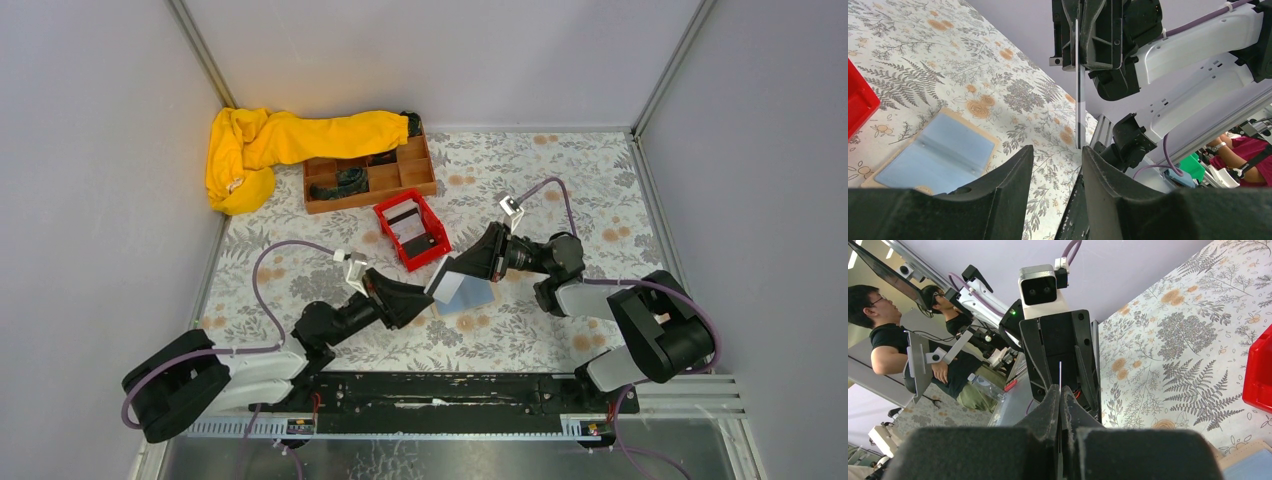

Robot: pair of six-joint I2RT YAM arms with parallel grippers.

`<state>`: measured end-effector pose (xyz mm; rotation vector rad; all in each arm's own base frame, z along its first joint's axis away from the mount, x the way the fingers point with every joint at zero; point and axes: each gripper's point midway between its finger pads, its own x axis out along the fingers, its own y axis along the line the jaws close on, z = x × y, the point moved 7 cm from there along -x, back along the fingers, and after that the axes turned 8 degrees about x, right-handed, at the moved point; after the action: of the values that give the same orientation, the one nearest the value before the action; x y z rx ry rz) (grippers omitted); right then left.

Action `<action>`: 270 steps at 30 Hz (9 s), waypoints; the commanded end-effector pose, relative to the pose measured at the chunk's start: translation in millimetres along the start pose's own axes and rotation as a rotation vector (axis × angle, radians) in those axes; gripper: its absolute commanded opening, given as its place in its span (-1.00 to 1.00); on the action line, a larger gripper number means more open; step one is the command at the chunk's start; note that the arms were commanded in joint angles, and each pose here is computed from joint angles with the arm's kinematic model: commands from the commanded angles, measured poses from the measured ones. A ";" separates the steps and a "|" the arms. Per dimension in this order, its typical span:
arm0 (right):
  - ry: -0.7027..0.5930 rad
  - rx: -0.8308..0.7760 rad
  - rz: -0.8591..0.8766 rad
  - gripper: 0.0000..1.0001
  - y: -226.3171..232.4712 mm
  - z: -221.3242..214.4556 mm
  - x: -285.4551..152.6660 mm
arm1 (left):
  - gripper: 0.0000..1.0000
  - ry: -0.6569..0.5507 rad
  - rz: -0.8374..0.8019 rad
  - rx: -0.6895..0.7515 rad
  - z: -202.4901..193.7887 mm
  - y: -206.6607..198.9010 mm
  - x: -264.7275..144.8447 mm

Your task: Take the credit cards out of the card holder

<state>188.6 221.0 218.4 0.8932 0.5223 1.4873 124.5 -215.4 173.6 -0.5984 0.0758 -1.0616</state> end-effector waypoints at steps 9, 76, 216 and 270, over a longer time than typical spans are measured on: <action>-0.015 -0.113 0.076 -1.00 15.7 2.4 -0.2 | -0.10 -0.110 -0.077 0.019 24.0 -12.8 12.4; -0.298 0.004 -0.160 0.07 -27.6 22.2 -44.1 | -1.00 0.695 0.207 0.508 70.6 228.9 43.3; 0.095 -0.001 -1.001 -1.00 -124.3 -55.5 -57.4 | -0.28 0.413 0.624 0.053 -101.3 71.9 11.4; 0.141 0.090 -1.016 -1.00 -139.4 -79.2 -64.9 | -0.21 0.385 0.517 -0.134 -94.3 81.0 44.0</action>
<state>215.1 190.7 56.7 0.4531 0.9385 0.5863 173.9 -256.9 56.5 -0.3970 0.6465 -0.6266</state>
